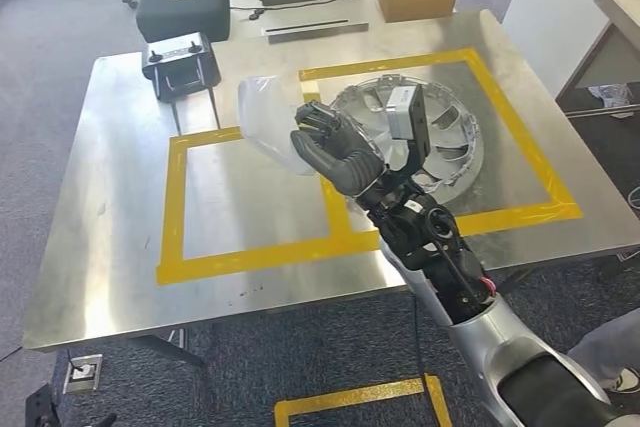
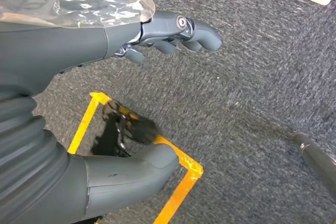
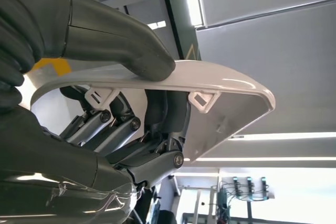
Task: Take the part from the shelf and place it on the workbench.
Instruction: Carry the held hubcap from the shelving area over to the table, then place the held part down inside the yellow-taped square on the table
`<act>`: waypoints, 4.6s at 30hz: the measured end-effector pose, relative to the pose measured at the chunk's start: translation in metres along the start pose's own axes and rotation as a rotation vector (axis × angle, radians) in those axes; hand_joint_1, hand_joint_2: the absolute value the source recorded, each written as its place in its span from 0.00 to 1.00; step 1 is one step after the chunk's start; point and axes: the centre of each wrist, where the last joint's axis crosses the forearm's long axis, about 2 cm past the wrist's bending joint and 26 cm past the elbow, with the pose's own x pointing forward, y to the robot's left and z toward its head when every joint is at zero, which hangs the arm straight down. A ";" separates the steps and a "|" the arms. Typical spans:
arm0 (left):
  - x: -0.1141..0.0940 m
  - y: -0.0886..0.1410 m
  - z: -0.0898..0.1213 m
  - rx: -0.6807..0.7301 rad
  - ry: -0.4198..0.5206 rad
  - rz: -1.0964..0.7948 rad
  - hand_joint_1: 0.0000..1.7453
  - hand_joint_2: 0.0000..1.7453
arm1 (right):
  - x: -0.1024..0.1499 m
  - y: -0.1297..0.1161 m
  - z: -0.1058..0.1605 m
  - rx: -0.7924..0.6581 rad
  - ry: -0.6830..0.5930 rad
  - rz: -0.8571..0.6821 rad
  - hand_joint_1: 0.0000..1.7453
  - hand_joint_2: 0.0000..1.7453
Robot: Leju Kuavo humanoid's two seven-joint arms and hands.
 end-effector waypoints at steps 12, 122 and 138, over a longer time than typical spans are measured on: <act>0.001 0.002 0.000 0.025 -0.019 -0.024 0.00 1.00 | 0.000 0.000 0.001 -0.007 0.010 0.062 1.00 1.00; -0.025 0.018 -0.001 0.124 0.042 0.041 0.00 0.00 | -0.141 -0.025 -0.022 0.284 0.408 0.956 0.00 0.00; -0.028 0.027 -0.003 0.139 0.046 0.061 0.00 0.00 | -0.065 -0.022 -0.051 -0.015 0.134 0.224 0.00 0.00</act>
